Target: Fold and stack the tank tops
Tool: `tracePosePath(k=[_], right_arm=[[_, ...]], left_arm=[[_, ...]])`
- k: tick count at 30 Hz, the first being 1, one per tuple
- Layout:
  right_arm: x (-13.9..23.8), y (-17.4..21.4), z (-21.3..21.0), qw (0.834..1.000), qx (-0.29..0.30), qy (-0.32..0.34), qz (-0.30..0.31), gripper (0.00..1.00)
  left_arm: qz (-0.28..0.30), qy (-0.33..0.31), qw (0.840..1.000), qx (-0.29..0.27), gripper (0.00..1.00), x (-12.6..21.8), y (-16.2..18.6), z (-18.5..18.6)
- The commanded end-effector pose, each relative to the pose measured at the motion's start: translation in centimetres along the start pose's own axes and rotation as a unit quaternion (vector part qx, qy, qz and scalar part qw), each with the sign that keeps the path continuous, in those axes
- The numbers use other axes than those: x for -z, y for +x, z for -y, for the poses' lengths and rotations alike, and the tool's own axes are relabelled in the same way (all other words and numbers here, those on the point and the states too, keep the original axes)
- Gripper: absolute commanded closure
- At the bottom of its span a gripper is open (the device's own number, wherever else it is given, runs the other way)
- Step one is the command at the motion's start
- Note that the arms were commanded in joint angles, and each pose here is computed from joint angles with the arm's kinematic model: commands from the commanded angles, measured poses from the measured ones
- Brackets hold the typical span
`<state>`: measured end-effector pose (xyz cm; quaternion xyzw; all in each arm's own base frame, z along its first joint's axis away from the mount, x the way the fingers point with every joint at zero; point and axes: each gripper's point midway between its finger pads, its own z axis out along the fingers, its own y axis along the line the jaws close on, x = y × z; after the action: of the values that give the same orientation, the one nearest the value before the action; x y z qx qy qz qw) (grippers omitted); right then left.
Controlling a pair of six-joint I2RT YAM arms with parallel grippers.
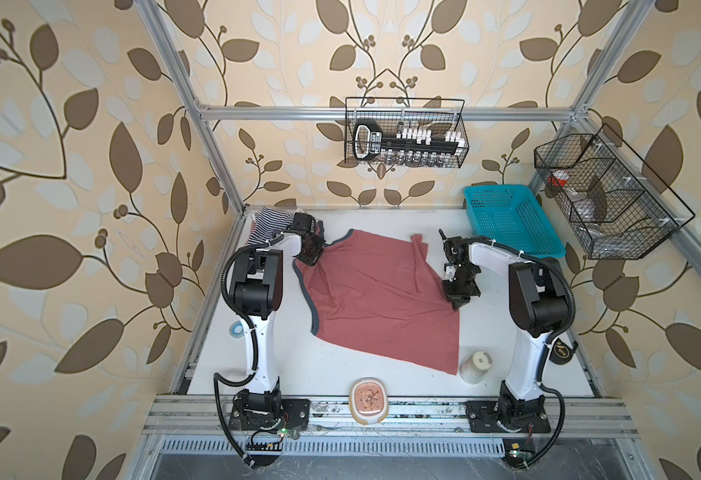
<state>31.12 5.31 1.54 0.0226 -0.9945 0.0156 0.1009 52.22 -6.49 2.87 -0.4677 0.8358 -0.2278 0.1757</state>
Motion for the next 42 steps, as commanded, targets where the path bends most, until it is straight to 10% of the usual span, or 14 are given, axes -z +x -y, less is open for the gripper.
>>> tracePosePath(k=[1, 17, 19, 29, 42], right_arm=[[-1.5, 0.8, 3.5, 0.995, -0.012, 0.087, -0.038, 1.00], [9.4, -7.1, -1.5, 0.990, -0.001, -0.028, 0.138, 1.00], [9.5, -8.9, -2.0, 0.988, 0.005, -0.040, 0.147, 0.85], [9.3, -18.1, -2.2, 0.959, -0.048, -0.158, 0.231, 0.79], [9.0, -21.2, -9.0, 0.942, 0.009, -0.222, 0.250, 0.82]], left_arm=[[-0.001, -0.034, 0.999, 0.025, 1.00, 0.9, 0.1, -2.8], [0.022, 0.049, 0.999, -0.004, 1.00, 8.8, 1.4, 2.4], [0.015, 0.058, 0.998, -0.026, 1.00, 9.1, 2.0, 4.2], [-0.057, 0.068, 0.985, -0.148, 1.00, 4.8, 7.4, 11.0], [-0.086, 0.021, 0.981, -0.172, 1.00, -0.9, 8.4, 8.6]])
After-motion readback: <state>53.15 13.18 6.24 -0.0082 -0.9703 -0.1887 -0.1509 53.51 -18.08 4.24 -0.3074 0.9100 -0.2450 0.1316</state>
